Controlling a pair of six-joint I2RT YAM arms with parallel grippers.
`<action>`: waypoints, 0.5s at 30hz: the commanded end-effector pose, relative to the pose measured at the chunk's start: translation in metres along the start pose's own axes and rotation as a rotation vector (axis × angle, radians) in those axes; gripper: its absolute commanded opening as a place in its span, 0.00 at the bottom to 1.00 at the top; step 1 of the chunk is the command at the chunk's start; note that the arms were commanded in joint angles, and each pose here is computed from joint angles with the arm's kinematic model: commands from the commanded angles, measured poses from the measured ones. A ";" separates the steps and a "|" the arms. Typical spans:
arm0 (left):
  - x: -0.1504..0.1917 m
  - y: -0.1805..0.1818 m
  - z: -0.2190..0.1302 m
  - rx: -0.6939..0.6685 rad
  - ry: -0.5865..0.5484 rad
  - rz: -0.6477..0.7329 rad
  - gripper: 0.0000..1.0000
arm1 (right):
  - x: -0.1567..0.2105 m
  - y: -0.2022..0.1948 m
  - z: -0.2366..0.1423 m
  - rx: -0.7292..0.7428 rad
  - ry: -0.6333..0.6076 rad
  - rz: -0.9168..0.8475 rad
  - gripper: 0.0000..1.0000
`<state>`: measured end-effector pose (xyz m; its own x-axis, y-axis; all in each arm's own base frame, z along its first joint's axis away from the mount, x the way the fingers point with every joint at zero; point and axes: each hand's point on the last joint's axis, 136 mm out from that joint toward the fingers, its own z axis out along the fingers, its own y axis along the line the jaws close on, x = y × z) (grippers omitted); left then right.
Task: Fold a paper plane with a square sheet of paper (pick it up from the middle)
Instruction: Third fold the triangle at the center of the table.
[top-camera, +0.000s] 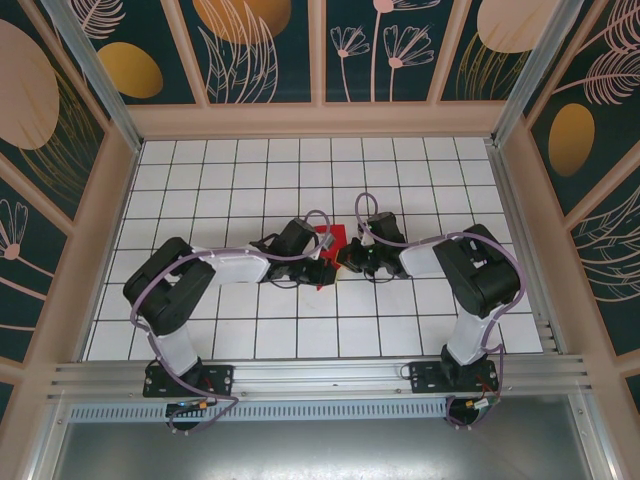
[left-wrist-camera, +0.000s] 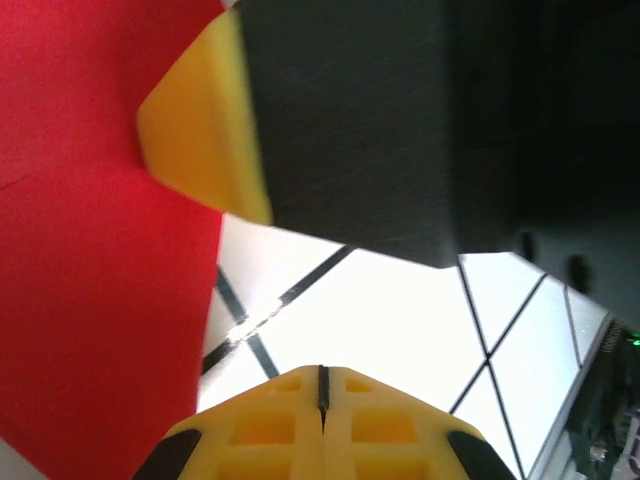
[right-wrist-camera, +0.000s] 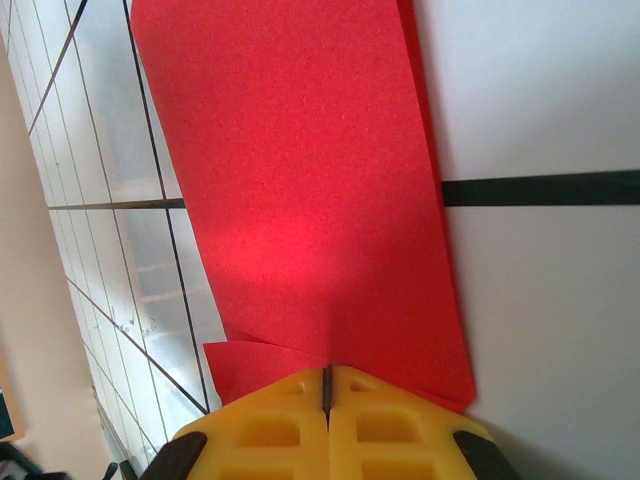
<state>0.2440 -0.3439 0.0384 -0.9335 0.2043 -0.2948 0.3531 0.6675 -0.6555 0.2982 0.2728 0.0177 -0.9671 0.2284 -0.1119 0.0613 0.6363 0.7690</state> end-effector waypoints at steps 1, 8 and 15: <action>-0.007 0.005 0.004 -0.027 -0.007 0.006 0.04 | 0.008 -0.034 0.008 0.125 0.014 0.030 0.05; 0.000 0.025 0.009 -0.098 0.004 -0.008 0.02 | 0.008 -0.036 0.009 0.139 0.018 0.018 0.05; 0.009 0.033 0.007 -0.097 0.013 -0.030 0.02 | 0.009 -0.043 0.010 0.159 0.025 0.022 0.05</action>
<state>0.2498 -0.3347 0.0179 -0.9407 0.1910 -0.2803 0.3276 0.7262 -0.6044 0.3001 0.2739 0.0170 -0.9690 0.2204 -0.1112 0.0587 0.6433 0.7634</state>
